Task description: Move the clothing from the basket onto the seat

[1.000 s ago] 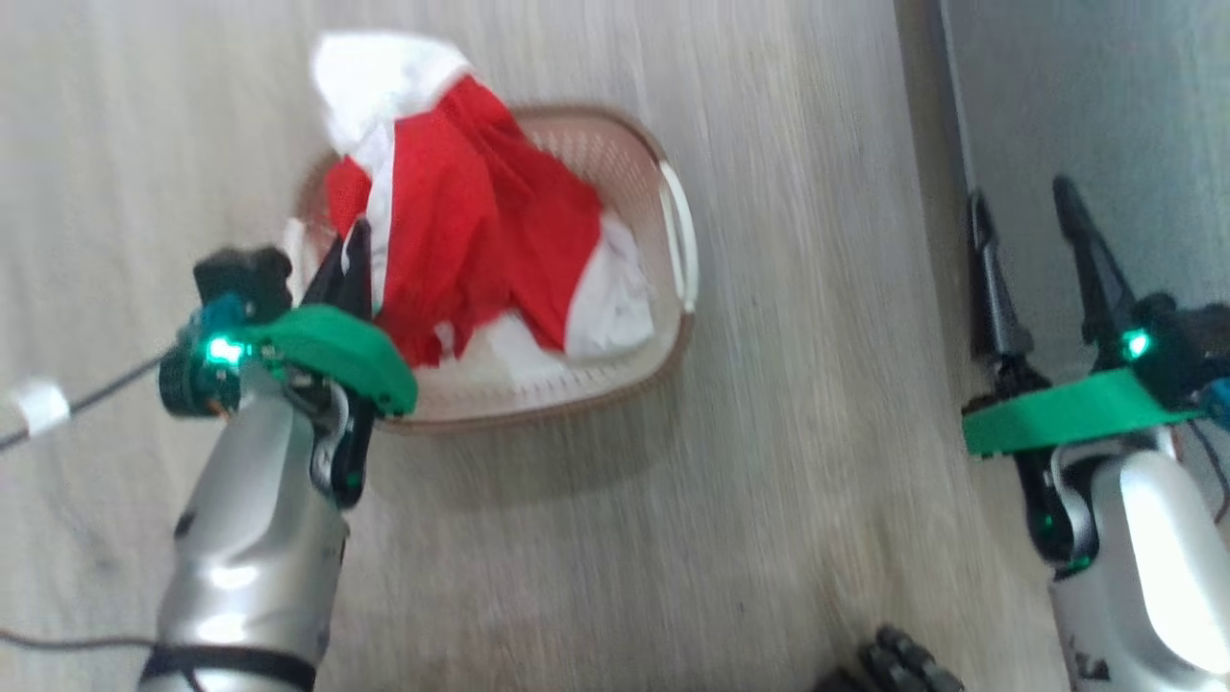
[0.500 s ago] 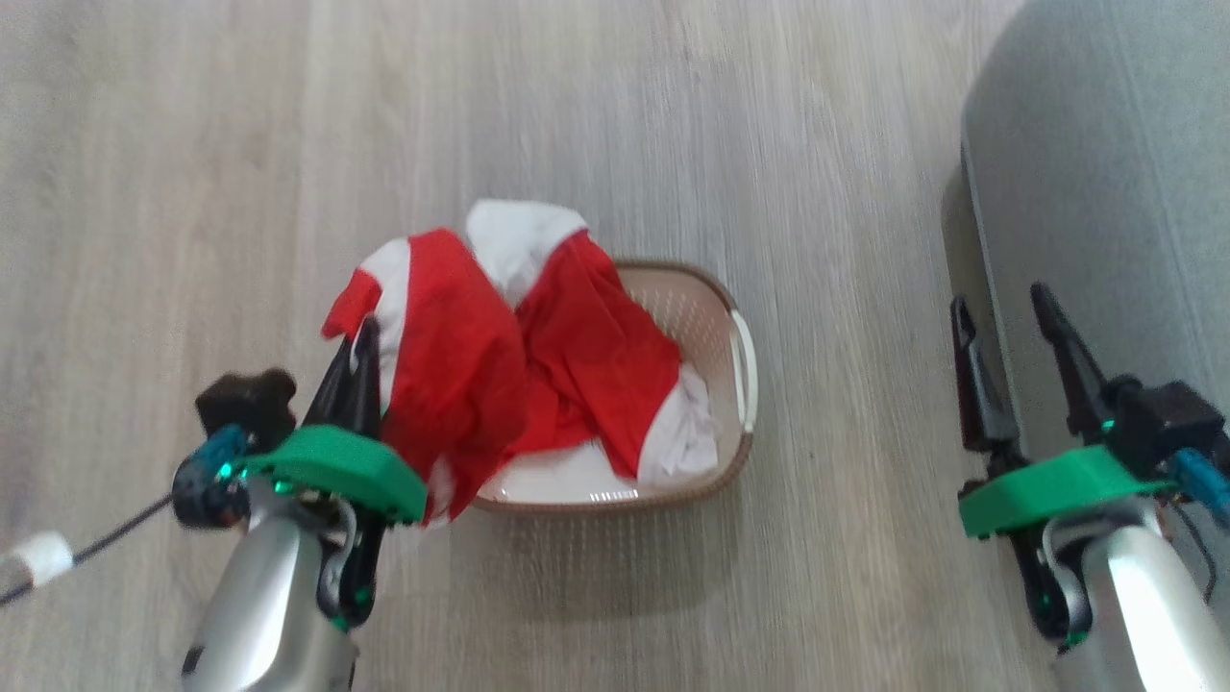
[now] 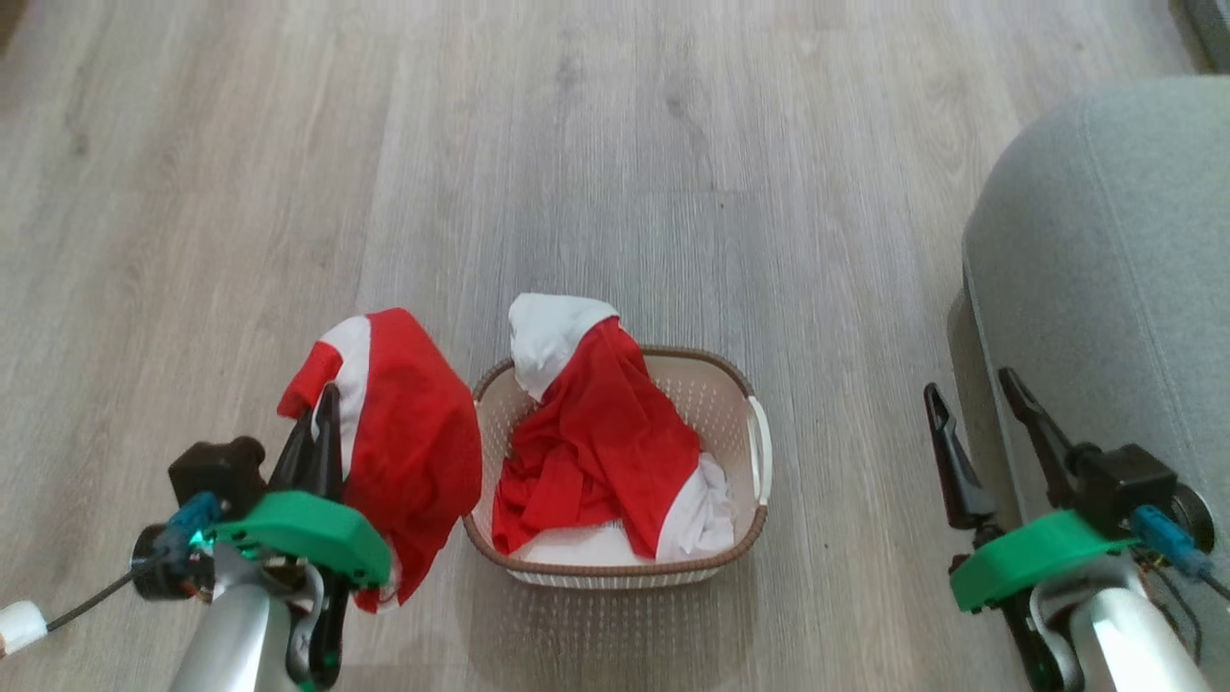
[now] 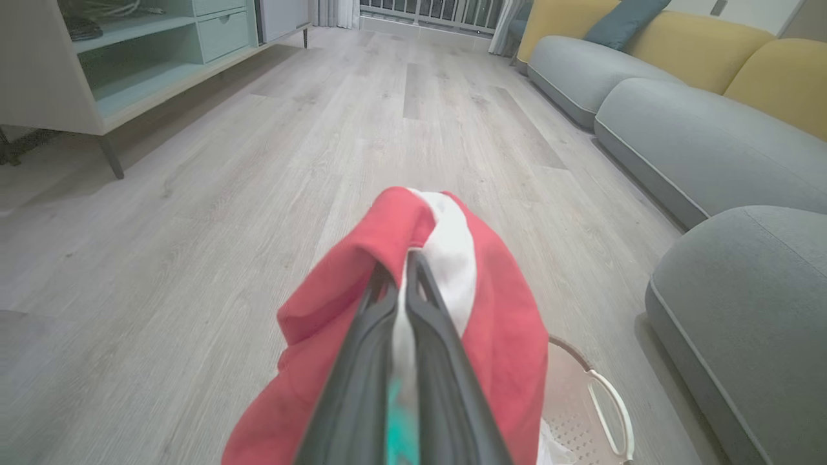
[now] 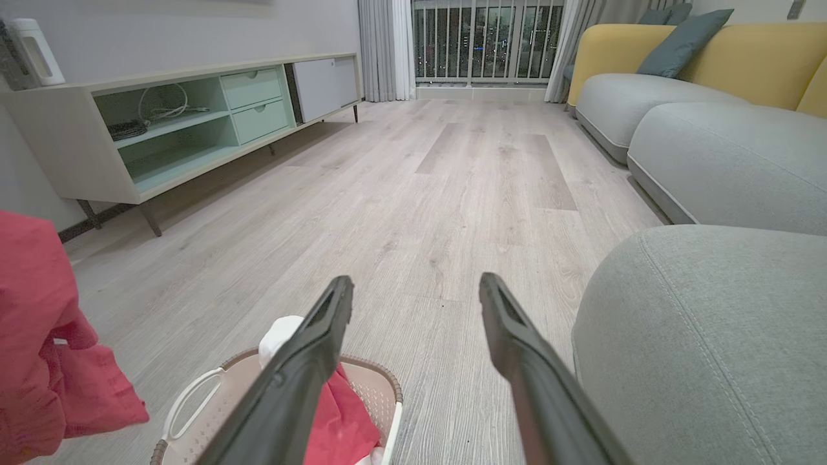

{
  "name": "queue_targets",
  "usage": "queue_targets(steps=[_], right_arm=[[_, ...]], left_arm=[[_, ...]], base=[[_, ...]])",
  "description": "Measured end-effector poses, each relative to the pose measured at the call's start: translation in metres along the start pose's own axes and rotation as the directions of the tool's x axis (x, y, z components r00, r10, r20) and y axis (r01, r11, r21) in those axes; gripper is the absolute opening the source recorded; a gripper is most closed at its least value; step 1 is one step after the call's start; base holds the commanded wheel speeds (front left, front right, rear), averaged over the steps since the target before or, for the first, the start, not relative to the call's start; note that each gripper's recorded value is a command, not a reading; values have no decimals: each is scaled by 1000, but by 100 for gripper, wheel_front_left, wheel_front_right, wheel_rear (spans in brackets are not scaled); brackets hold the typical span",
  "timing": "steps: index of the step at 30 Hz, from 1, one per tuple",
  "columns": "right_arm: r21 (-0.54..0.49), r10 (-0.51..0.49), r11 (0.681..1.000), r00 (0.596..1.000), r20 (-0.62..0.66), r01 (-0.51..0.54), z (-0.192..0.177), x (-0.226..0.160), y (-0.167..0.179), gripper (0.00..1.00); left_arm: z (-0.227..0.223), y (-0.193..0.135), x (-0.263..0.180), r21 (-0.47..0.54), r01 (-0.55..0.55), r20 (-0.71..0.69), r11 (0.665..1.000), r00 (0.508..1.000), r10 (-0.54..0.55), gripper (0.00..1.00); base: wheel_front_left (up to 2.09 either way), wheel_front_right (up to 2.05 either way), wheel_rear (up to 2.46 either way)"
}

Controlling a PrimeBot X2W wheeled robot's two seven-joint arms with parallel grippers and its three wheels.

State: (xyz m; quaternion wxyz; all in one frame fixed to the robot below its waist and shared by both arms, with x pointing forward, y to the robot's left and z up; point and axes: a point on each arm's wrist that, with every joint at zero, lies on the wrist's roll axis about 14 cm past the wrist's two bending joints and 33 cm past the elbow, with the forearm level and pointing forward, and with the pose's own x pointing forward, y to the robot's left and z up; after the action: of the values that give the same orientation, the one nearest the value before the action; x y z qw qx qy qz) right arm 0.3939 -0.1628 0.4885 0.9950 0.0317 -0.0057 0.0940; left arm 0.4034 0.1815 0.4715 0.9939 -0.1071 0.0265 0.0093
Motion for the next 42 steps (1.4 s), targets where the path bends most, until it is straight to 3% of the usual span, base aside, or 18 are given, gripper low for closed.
queue_targets(steps=[24,29,35,42], right_arm=[[-4,31,1000,999,-9,-31,-2,-5,10,100],[-8,115,993,993,-16,-115,-3,-2,36,100],[-42,339,940,941,14,-338,11,14,100,100],[-96,545,835,838,4,-542,22,15,153,100]], left_arm=[[2,-7,-7,22,32,3,999,999,-32,0],[3,-21,-7,24,81,3,996,997,-81,0],[15,-69,0,59,249,14,967,968,-250,0],[21,-137,-16,118,475,7,872,878,-479,0]], base=[[0,0,0],[0,0,0],[0,0,0],[0,0,0]])
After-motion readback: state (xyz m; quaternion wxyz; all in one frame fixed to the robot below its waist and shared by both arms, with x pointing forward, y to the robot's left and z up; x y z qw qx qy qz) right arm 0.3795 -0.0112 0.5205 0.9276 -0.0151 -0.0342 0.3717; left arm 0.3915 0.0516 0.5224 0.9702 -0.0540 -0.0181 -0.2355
